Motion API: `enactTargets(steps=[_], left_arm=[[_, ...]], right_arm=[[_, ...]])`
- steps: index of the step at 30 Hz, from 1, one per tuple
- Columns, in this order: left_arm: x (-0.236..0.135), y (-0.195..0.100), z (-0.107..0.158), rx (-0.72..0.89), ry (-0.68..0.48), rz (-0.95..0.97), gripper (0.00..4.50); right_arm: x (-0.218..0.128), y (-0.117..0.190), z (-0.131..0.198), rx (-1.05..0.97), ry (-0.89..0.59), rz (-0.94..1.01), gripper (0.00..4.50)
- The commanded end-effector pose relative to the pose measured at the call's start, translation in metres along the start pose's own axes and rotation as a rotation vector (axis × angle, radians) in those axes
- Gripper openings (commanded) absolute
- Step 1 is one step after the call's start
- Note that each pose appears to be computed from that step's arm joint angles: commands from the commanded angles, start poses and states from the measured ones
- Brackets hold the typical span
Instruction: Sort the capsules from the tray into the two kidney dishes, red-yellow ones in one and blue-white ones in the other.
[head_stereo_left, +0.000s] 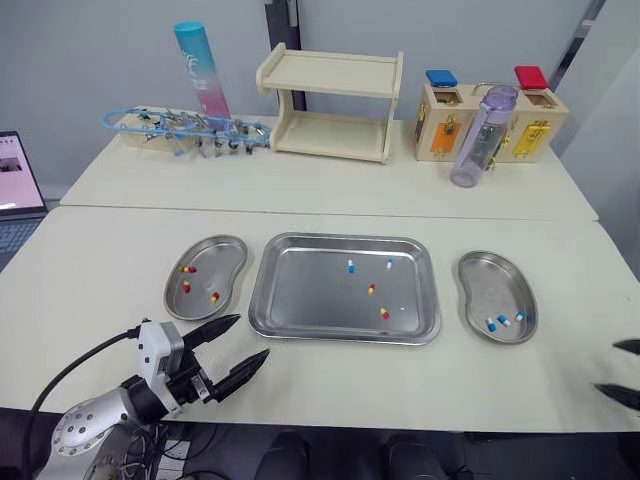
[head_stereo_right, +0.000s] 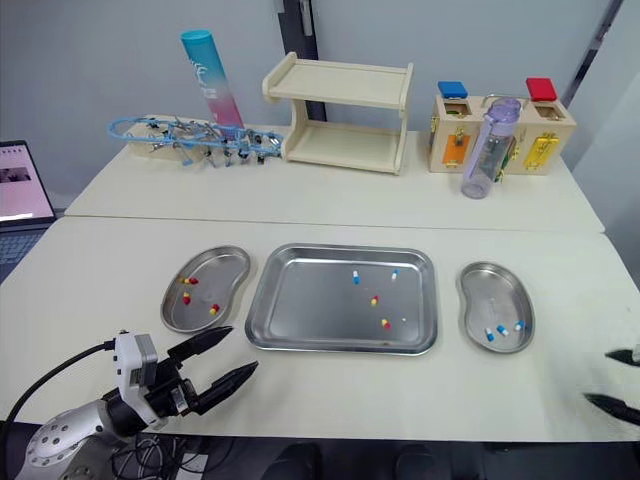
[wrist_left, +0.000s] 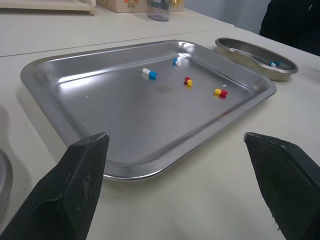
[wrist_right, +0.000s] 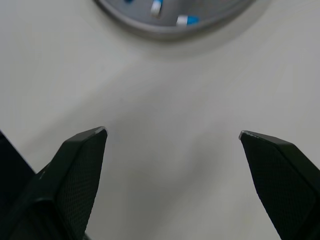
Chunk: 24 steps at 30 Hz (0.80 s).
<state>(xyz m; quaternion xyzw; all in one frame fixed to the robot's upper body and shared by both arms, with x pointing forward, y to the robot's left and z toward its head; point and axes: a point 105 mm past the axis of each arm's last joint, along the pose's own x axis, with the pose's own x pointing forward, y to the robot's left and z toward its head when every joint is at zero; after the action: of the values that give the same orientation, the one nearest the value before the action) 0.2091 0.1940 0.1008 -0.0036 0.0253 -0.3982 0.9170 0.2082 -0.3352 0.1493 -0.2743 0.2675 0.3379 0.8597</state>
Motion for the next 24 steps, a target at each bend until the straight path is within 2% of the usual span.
enactTargets(steps=[1,4,7,10,13,16,24], left_arm=[[0.007,-0.004,0.013,0.049,-0.036,-0.003,4.47],[0.013,-0.005,0.02,0.063,-0.053,0.003,4.47],[0.015,-0.008,0.02,0.059,-0.048,-0.003,4.47],[0.016,-0.008,0.018,0.054,-0.038,-0.006,4.5],[0.018,-0.008,0.018,0.056,-0.038,-0.012,4.5],[0.02,-0.01,0.019,0.055,-0.041,-0.021,4.5],[0.018,-0.011,0.015,0.052,-0.035,-0.028,4.5]], right_arm=[[0.023,0.02,0.057,-0.142,-0.109,0.091,4.5],[0.051,0.045,0.099,-0.175,-0.235,0.173,4.5],[0.066,0.064,0.121,-0.191,-0.305,0.232,4.5],[0.095,0.082,0.143,-0.191,-0.382,0.248,3.88],[0.128,0.094,0.159,-0.166,-0.424,0.209,2.82],[0.154,0.106,0.174,-0.152,-0.445,0.169,2.82],[0.211,0.103,0.202,-0.044,-0.363,-0.015,2.82]])
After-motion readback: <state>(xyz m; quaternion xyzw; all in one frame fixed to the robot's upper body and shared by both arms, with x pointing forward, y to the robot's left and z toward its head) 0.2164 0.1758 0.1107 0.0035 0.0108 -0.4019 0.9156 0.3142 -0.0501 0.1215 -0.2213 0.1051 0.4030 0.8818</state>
